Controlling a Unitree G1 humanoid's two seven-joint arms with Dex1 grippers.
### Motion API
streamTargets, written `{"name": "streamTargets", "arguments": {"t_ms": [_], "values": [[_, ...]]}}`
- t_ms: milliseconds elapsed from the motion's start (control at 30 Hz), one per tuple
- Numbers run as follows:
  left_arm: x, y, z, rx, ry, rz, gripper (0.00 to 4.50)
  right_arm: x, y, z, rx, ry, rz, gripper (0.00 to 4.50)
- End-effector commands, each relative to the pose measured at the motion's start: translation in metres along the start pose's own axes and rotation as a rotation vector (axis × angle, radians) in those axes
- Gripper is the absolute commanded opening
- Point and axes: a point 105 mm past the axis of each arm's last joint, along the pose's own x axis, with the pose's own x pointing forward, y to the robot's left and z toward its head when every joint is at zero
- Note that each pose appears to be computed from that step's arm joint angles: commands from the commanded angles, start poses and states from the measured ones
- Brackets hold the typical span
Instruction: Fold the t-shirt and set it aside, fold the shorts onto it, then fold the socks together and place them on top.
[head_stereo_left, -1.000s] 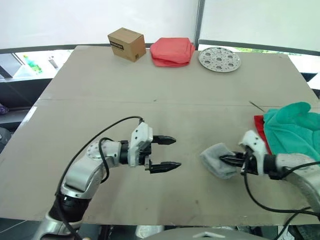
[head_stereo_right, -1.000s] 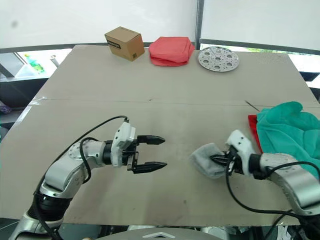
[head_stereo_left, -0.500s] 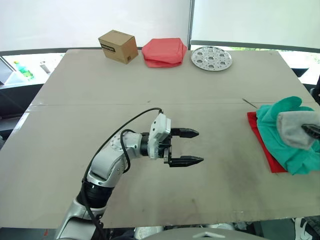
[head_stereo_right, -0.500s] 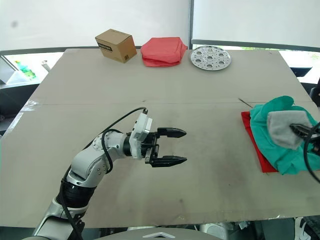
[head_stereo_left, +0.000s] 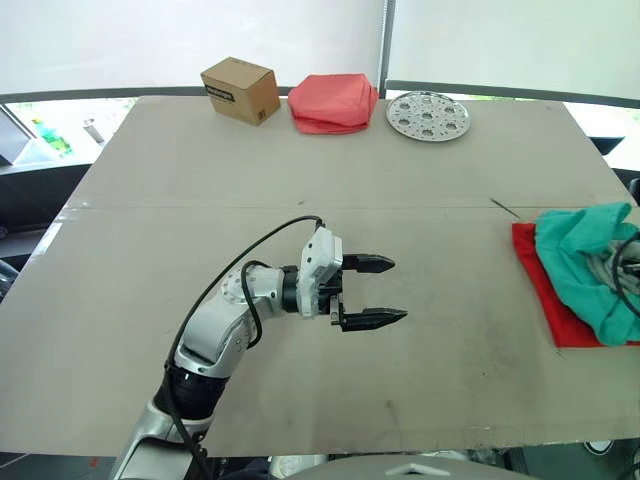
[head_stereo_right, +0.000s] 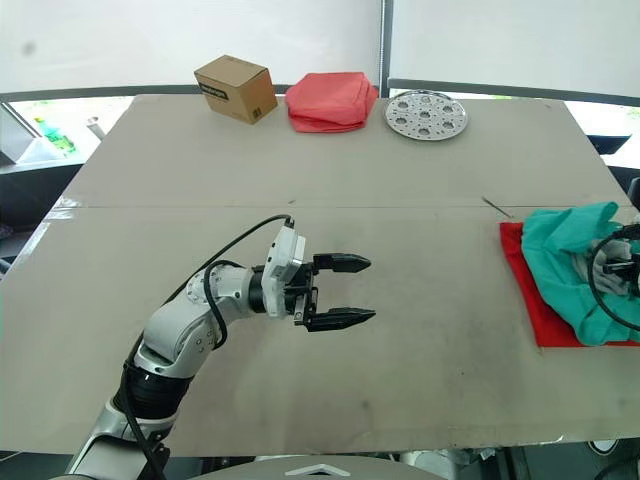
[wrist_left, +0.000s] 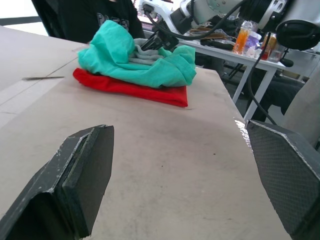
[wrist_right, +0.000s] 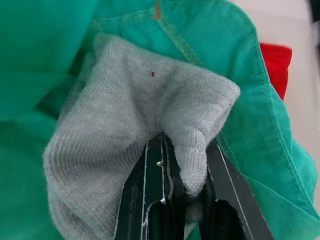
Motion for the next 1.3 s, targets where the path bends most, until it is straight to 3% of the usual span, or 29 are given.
{"name": "streamTargets", "arguments": {"t_ms": [33,167,233,433,533,667,833,867,933,1033,1100,1200,1300], "values": [[-0.001,-0.003,0.007,0.042,-0.011,-0.008,4.50,-0.034,-0.006,0.041,0.053,-0.221,0.011,0.02],[0.001,0.000,0.006,0.036,-0.015,-0.013,4.50,-0.064,0.000,0.060,0.227,-0.401,0.089,0.02],[0.003,0.000,0.006,0.034,-0.019,-0.021,4.50,-0.068,0.000,0.057,0.262,-0.411,0.088,0.02],[0.004,0.001,0.004,0.033,-0.016,-0.049,4.50,-0.051,0.028,0.034,0.261,-0.273,0.165,0.02],[0.005,0.002,0.004,0.036,-0.012,-0.058,4.50,-0.024,0.024,0.009,0.228,-0.145,0.110,0.02],[0.005,0.003,0.002,0.039,-0.005,-0.067,4.50,-0.012,0.014,-0.006,0.177,-0.078,0.080,1.80],[0.000,0.003,0.001,0.035,-0.003,-0.060,4.50,-0.041,0.004,0.010,0.069,-0.149,0.061,4.10],[-0.001,0.003,0.001,0.032,-0.003,-0.054,4.50,-0.050,0.001,0.013,0.035,-0.170,0.041,4.39],[-0.006,0.005,0.001,0.028,0.000,-0.025,4.50,-0.085,0.004,0.031,-0.051,-0.334,0.049,4.39],[-0.017,0.009,0.004,-0.007,-0.033,0.050,4.50,-0.116,0.025,0.040,-0.184,-0.470,0.085,4.39],[-0.025,0.015,0.007,-0.032,-0.059,0.121,4.50,-0.120,0.062,0.050,-0.205,-0.592,0.187,4.39],[-0.038,0.027,0.013,-0.088,-0.123,0.287,4.50,-0.113,0.129,0.068,-0.191,-0.752,0.338,4.39],[-0.051,0.033,0.019,-0.146,-0.178,0.415,4.50,-0.097,0.178,0.074,-0.124,-0.802,0.459,4.39]]}}
